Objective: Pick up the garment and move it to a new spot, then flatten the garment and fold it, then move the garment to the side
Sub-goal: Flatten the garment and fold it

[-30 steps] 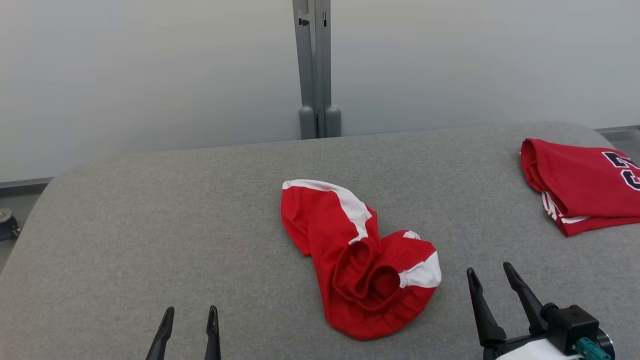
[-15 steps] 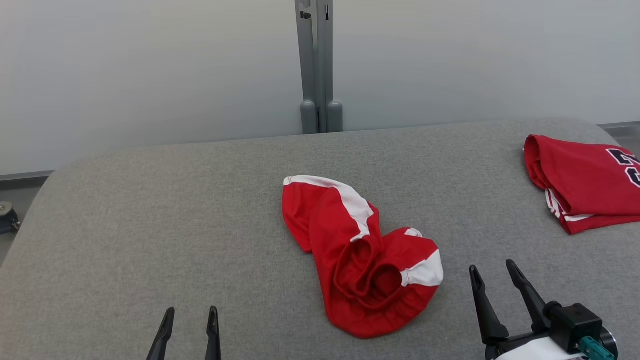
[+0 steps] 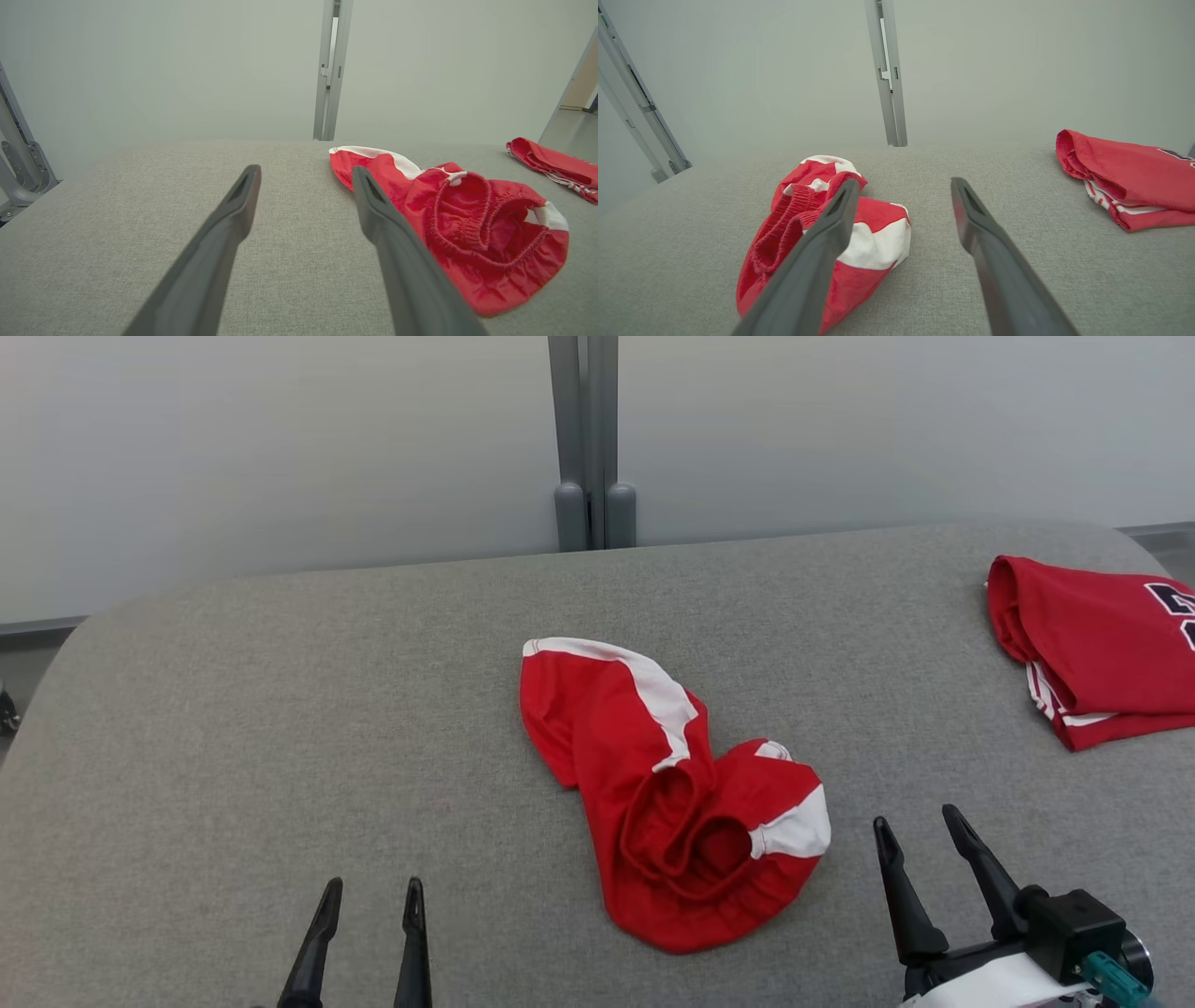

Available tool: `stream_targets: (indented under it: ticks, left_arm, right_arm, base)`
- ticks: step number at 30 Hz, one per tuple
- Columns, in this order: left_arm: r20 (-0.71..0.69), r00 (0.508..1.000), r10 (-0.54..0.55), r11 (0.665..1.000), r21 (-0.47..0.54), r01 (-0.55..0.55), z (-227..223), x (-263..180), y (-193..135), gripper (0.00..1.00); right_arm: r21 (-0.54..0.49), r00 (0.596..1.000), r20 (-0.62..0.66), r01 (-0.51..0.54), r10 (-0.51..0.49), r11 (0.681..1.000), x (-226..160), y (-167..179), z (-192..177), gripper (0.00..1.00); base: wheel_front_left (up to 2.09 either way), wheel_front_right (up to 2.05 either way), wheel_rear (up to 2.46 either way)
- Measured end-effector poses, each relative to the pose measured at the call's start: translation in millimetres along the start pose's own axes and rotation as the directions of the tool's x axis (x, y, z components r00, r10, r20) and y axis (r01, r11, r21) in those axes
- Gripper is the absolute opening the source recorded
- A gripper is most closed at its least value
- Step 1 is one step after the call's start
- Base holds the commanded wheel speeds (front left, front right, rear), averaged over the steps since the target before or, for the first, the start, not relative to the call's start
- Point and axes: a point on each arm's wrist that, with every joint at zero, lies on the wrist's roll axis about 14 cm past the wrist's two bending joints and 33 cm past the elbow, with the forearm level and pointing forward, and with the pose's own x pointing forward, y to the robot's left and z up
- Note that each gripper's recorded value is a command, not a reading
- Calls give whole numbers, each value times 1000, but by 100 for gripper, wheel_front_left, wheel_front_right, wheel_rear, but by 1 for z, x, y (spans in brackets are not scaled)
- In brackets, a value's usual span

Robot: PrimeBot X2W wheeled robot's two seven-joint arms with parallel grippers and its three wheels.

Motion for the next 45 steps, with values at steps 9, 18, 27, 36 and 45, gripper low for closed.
stream_targets:
  ticks: [9, 18, 27, 36, 45]
  left_arm:
    - [-133, 926, -353, 901, -313, 299, -44, 17, -102, 100]
    - [-296, 705, -645, 756, -379, 533, -84, 35, -182, 100]
    - [-308, 600, -738, 672, -416, 613, -104, 49, -220, 73]
    - [-257, 584, -770, 633, -421, 649, -100, 66, -236, 0]
    - [-116, 400, -909, 416, -250, 874, 4, 90, -288, 0]
  right_arm:
    - [-37, 997, -11, 73, -74, 997, 12, -33, -1, 100]
    - [-61, 983, -7, 181, -182, 982, 9, -67, 2, 100]
    - [-76, 949, -41, 308, -311, 948, -16, -96, -4, 100]
    - [-91, 921, -57, 381, -386, 920, -34, -112, -6, 100]
    - [-72, 924, -20, 380, -382, 922, -39, -107, 4, 100]
  base:
    - [0, 0, 0]
    - [0, 0, 0]
    - [0, 0, 0]
    - [0, 0, 0]
    - [0, 0, 0]
